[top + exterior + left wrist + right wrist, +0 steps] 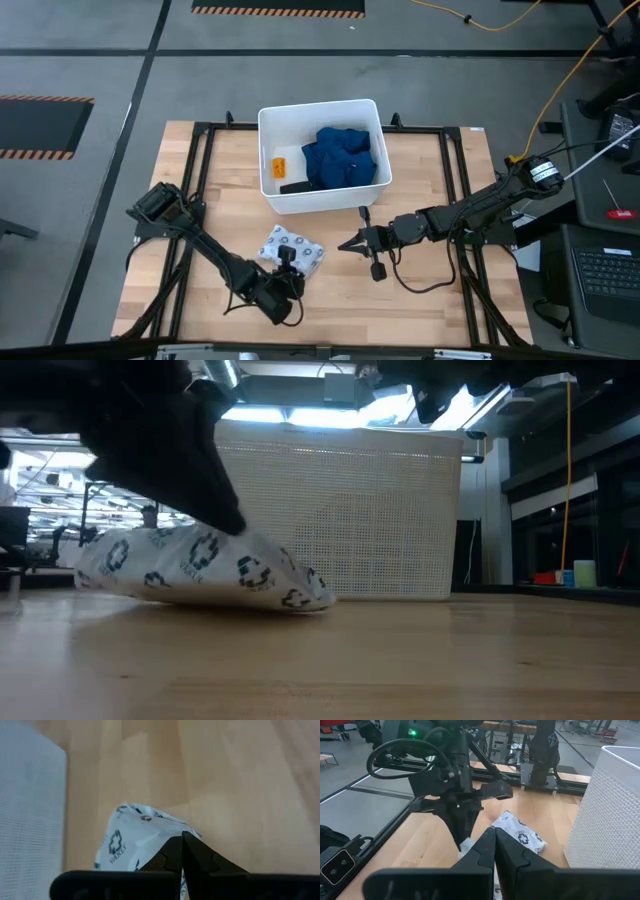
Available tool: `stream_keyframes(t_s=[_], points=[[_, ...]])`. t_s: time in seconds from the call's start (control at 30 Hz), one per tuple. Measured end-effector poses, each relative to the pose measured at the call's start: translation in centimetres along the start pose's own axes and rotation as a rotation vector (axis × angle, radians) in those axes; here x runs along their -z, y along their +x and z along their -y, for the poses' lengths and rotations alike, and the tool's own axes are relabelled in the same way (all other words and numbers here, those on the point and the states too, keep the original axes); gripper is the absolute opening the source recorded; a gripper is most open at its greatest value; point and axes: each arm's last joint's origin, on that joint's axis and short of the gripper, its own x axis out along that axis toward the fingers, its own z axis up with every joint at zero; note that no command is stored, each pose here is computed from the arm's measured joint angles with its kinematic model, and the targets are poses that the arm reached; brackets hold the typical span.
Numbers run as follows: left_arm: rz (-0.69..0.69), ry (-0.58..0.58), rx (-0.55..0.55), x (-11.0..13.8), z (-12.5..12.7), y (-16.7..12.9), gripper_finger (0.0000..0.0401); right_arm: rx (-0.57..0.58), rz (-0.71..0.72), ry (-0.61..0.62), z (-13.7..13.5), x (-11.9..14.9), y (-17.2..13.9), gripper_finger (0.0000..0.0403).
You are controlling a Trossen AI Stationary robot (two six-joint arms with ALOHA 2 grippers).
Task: Pick & place medical supplies in basket/bin
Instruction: Put the white mailer bag into the white bin
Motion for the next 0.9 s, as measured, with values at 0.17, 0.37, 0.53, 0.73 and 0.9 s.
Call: stream_keyframes(t_s=[0.17, 0.37, 0.53, 0.73, 0.9], points=[[-0.018, -0.037, 0.067, 0.0, 0.2, 0.0, 0.0025, 0.0, 0.0, 0.0, 0.0, 0.0, 0.0, 0.0008], [-0.018, -0.042, 0.073, 0.1, 0.4, -0.1, 0.009, 0.0, 0.0, 0.002, 0.0, 0.0, 0.0, 0.0008], [0.018, 0.029, 0.045, -0.1, 0.3, -1.6, 0.0141, -0.001, -0.001, 0.026, 0.0, 0.0, 0.0, 0.0008], [0.048, 0.002, 0.02, -0.4, -1.0, -5.3, 0.0172, -0.009, -0.003, 0.022, -0.2, 0.0, 0.0, 0.0008], [-0.044, -0.034, -0.028, 1.5, -1.2, -7.5, 0.0174, -0.021, -0.004, 0.017, -0.6, 0.0, -0.1, 0.0008]])
